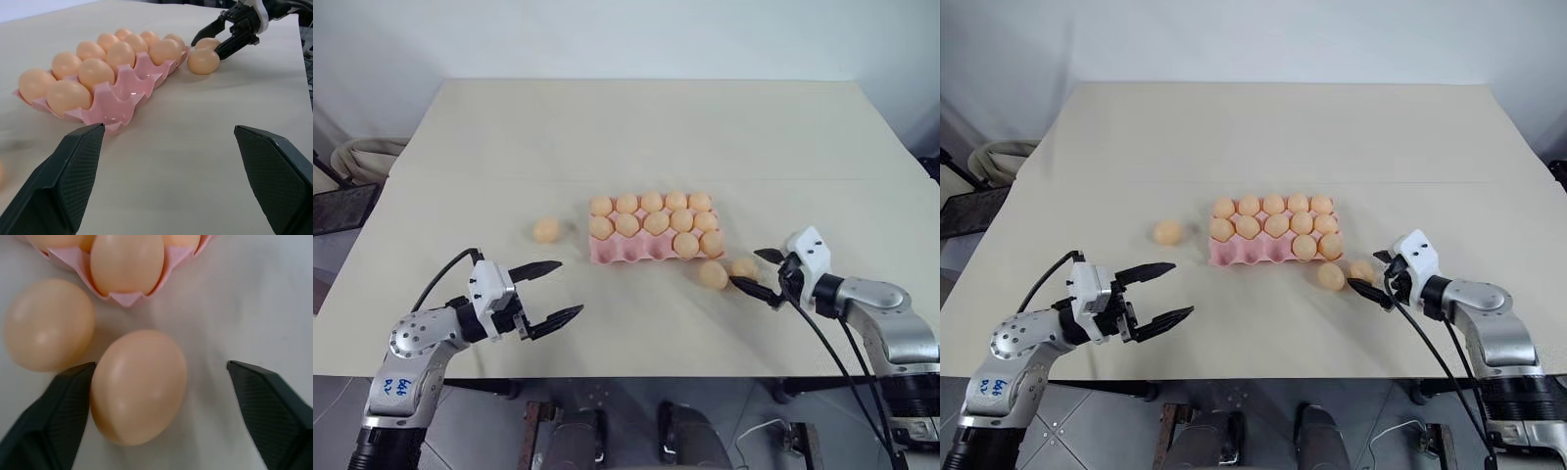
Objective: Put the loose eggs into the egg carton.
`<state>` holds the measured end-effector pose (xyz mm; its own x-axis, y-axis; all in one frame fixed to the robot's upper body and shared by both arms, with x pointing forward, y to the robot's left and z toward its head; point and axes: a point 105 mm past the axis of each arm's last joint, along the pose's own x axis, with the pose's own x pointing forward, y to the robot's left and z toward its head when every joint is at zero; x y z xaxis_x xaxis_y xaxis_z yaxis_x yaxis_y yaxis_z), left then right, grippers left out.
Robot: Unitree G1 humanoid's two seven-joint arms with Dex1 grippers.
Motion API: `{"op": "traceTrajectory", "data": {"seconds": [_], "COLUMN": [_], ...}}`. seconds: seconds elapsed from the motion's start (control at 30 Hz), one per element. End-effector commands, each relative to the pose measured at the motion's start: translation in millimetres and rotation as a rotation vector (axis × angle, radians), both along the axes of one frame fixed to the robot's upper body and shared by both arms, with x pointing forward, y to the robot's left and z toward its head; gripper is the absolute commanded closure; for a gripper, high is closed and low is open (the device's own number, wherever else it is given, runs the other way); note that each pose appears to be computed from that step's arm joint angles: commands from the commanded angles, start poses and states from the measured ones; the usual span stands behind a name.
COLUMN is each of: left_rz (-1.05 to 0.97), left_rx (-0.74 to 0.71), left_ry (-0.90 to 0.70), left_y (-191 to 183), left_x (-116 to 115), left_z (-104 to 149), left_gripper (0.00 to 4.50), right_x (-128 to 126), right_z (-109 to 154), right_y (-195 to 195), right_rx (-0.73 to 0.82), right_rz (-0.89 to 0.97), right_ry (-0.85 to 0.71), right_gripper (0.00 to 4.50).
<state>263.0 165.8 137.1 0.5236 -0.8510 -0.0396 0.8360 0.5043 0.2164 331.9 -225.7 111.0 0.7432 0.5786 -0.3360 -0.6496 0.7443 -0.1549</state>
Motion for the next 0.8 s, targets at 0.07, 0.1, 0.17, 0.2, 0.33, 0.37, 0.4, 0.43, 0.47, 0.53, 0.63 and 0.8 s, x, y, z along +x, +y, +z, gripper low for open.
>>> {"op": "traceTrajectory", "data": {"seconds": [0.07,0.1,0.17,0.2,0.33,0.37,0.4,0.43,0.47,0.53,0.63,0.8], "left_rz": [0.011,0.012,0.014,0.017,0.028,0.03,0.031,0.035,0.039,0.047,0.07,0.111], "left_rx": [0.006,0.006,0.006,0.005,0.004,0.004,0.004,0.001,-0.001,-0.008,-0.019,-0.034], "left_ry": [-0.047,-0.047,-0.047,-0.048,-0.049,-0.049,-0.049,-0.049,-0.049,-0.048,-0.043,-0.052], "left_y": [3,3,3,4,6,7,7,7,7,7,10,16], "left_x": [-5,-5,-5,-5,-4,-4,-3,-3,-2,-2,-3,-7], "left_z": [13,13,13,13,13,13,13,13,13,13,13,14], "left_gripper": [0.0,0.0,0.0,0.0,0.0,0.0,0.0,0.0,0.0,0.0,0.0,0.0], "right_x": [-1,-2,-3,-2,-1,0,1,3,3,1,8,23], "right_z": [12,15,20,31,66,71,74,76,76,75,71,67], "right_y": [0,-1,-1,3,35,44,49,65,81,107,130,150], "right_rx": [0.003,0.0,0.003,0.022,0.084,0.094,0.1,0.105,0.101,0.089,0.085,0.074], "right_rz": [0.023,0.028,0.039,0.059,0.16,0.18,0.192,0.217,0.254,0.322,0.33,0.313], "right_ry": [-0.05,-0.06,-0.079,-0.103,-0.177,-0.183,-0.186,-0.181,-0.175,-0.169,-0.15,-0.147], "right_gripper": [1.72,2.09,2.76,2.89,2.89,2.89,2.89,2.89,2.89,2.89,2.89,2.89]}}
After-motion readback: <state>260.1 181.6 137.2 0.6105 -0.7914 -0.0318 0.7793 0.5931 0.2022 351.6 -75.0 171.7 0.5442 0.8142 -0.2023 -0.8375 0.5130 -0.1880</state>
